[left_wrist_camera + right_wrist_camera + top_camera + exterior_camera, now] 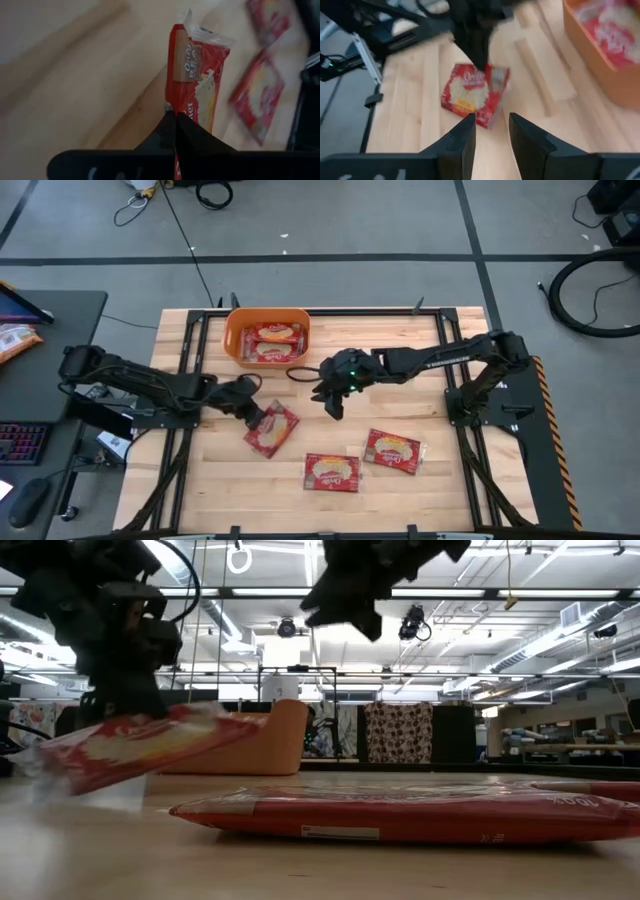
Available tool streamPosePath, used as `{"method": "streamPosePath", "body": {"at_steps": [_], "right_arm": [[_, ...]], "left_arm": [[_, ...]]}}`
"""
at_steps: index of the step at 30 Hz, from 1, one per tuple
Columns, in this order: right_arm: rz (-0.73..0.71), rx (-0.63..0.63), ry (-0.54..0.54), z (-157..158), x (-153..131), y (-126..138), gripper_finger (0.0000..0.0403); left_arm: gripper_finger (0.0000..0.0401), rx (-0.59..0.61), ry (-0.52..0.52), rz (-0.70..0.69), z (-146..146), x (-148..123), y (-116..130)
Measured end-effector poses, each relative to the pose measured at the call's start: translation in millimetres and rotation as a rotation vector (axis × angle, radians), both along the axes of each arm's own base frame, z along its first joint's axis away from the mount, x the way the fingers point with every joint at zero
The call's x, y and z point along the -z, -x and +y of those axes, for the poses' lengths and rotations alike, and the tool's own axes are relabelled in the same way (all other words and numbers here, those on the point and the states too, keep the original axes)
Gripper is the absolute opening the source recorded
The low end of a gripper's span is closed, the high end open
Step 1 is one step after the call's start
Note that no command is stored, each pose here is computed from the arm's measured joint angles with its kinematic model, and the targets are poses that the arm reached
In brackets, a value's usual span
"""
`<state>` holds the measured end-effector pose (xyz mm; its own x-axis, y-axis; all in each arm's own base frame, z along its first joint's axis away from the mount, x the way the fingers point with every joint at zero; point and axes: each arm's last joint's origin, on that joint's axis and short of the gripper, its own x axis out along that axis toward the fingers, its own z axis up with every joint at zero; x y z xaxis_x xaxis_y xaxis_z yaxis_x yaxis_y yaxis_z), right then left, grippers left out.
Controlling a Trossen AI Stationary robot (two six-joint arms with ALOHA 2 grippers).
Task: Sort popcorn bags into baskets
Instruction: Put the red popcorn bag into the orange bin
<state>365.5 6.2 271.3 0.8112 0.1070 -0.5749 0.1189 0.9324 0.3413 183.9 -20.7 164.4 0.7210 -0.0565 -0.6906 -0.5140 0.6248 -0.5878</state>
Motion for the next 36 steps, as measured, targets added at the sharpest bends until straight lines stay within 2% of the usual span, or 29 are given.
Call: {"method": "streamPosePath", "body": {"at_steps": [9, 12, 15, 20, 25, 30, 36], "right_arm": [[0.086, 0.017, -0.105, -10.7, 28.5, -12.8, 0.0171], [0.120, 0.071, -0.135, -21.3, 23.1, -4.9, 0.0184], [0.106, 0.107, -0.108, -31.7, 6.7, 7.6, 0.0186], [0.039, 0.157, 0.016, -44.8, -22.3, 27.8, 0.0182], [-0.019, 0.216, 0.102, -52.6, -40.2, 39.5, 0.0181], [-0.031, 0.227, 0.113, -53.4, -42.1, 39.9, 0.0181], [-0.029, 0.202, 0.111, -45.1, -40.5, 37.5, 0.0181]], "left_arm": [[0.0001, -0.049, -0.047, -0.200, 1.5, -16.1, -10.4], [0.0001, -0.076, -0.038, -0.237, 4.0, -20.3, -11.2], [0.0001, -0.101, -0.061, -0.251, 10.5, -32.3, -11.2], [0.0001, -0.113, -0.222, -0.144, 34.5, -69.3, -10.0], [0.0001, -0.063, -0.355, -0.031, 67.2, -112.4, -7.2], [0.0001, -0.016, -0.423, 0.047, 104.4, -144.3, -4.5], [0.0001, 0.033, -0.466, 0.158, 149.4, -165.5, -13.8]]}}
